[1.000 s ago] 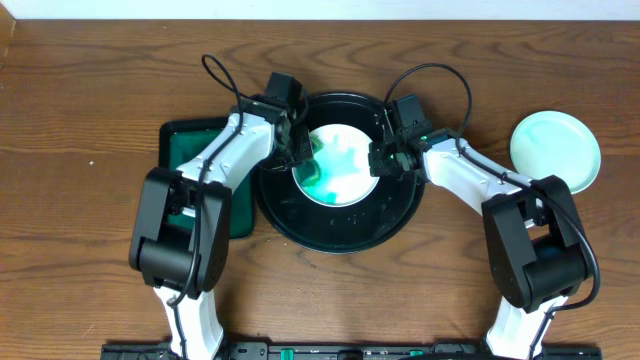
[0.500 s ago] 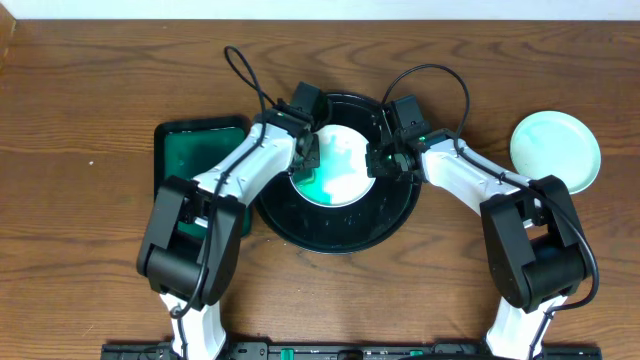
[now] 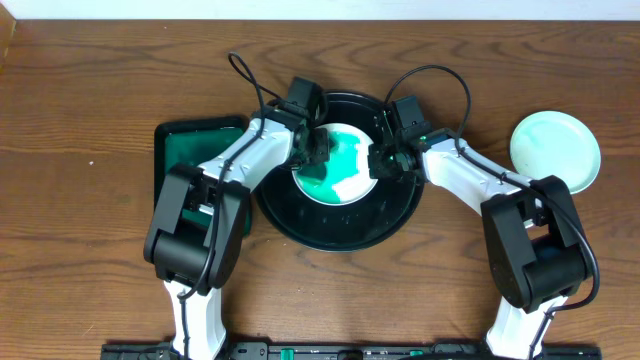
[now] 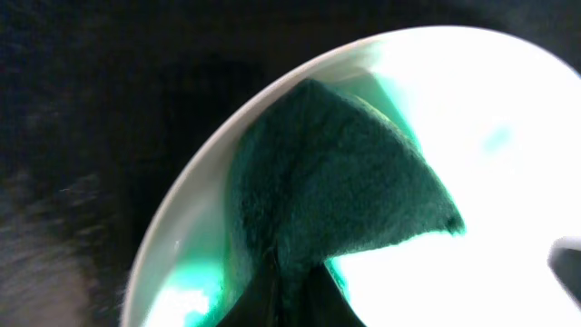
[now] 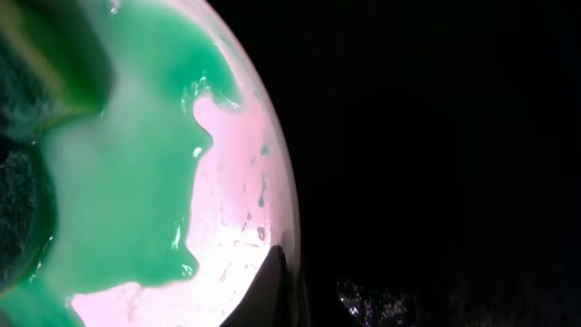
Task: Clean dirty plates on tray and stack at the side
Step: 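Scrub the white plate with the sponge in the left gripper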
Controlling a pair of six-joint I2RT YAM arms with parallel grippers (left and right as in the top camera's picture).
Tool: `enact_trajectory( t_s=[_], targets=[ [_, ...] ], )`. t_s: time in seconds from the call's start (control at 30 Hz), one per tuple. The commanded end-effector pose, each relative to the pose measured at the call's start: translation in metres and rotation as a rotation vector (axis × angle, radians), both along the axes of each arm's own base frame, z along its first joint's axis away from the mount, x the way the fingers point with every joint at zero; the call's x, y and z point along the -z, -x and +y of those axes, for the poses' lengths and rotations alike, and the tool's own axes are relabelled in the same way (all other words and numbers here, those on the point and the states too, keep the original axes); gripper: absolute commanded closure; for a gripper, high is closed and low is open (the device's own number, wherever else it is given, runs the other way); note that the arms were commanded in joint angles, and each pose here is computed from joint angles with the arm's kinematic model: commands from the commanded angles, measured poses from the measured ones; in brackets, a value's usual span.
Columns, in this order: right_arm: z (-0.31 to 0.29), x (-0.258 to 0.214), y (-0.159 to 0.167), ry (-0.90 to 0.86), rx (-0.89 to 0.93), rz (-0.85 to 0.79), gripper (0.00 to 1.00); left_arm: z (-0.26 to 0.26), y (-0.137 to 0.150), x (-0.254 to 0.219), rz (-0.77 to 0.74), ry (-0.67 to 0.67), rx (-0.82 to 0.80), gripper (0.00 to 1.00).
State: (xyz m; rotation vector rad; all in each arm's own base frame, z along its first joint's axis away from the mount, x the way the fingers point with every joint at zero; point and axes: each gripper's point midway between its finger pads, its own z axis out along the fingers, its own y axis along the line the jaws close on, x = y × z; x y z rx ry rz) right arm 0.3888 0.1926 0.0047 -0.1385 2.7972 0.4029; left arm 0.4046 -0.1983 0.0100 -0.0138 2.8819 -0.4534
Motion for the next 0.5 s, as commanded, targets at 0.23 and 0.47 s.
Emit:
enact_trajectory(
  t_s=[0.23,0.47],
  targets=[
    [-0.014,0.019,0.009,0.066,0.007,0.043,0.99,-0.08,0.052,0.032,0.189,0.369,0.219,0.93],
    [-0.014,0.019,0.009,0.066,0.007,0.043,0.99,-0.103,0.073,0.024,0.229,0.431,0.287,0.93]
  ],
)
